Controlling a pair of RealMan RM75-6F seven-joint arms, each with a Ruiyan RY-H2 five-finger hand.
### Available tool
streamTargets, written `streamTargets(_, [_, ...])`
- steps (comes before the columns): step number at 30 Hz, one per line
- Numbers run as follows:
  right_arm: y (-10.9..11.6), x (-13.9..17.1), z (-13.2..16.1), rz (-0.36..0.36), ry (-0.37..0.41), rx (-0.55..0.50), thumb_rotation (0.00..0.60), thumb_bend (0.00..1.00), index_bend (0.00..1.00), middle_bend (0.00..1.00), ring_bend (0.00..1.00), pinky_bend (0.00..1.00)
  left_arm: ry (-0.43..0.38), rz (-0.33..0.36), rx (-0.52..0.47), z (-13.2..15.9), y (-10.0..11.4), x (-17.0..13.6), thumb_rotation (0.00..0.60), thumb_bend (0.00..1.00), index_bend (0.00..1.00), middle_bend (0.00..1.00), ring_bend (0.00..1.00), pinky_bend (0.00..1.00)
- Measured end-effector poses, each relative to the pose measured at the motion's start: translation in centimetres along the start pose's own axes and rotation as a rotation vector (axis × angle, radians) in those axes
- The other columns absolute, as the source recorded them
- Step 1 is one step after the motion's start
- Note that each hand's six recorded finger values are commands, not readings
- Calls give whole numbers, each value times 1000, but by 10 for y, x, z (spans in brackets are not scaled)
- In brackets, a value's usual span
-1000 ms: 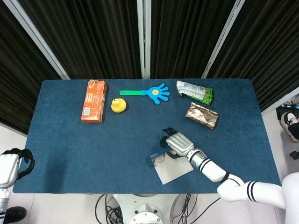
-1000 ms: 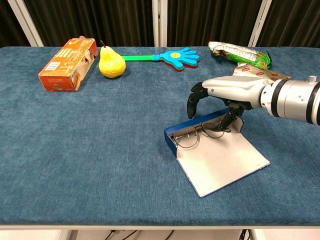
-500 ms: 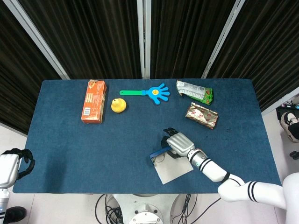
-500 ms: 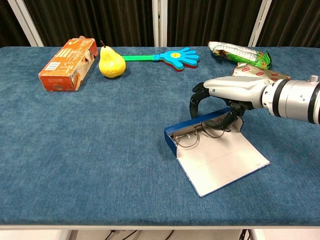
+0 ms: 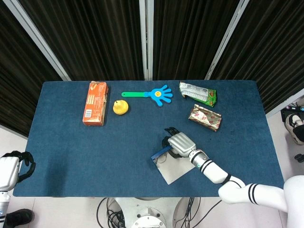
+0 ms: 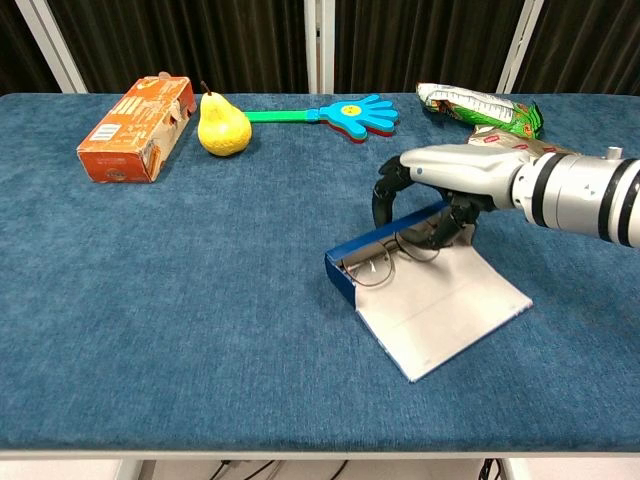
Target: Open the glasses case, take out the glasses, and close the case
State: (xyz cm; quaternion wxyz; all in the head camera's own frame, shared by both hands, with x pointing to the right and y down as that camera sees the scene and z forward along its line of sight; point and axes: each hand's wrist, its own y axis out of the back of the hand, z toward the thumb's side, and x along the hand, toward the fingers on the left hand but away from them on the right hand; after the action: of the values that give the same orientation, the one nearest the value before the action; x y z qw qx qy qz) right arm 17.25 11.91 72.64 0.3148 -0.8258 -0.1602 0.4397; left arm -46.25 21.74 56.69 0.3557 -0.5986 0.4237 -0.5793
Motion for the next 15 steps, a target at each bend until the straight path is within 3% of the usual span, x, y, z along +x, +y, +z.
streamTargets(15, [14,-45,12,-240,-52,53,600,456,628,362,0,0,0,-1,-7,0,0,0,600,380,608,629,458,514])
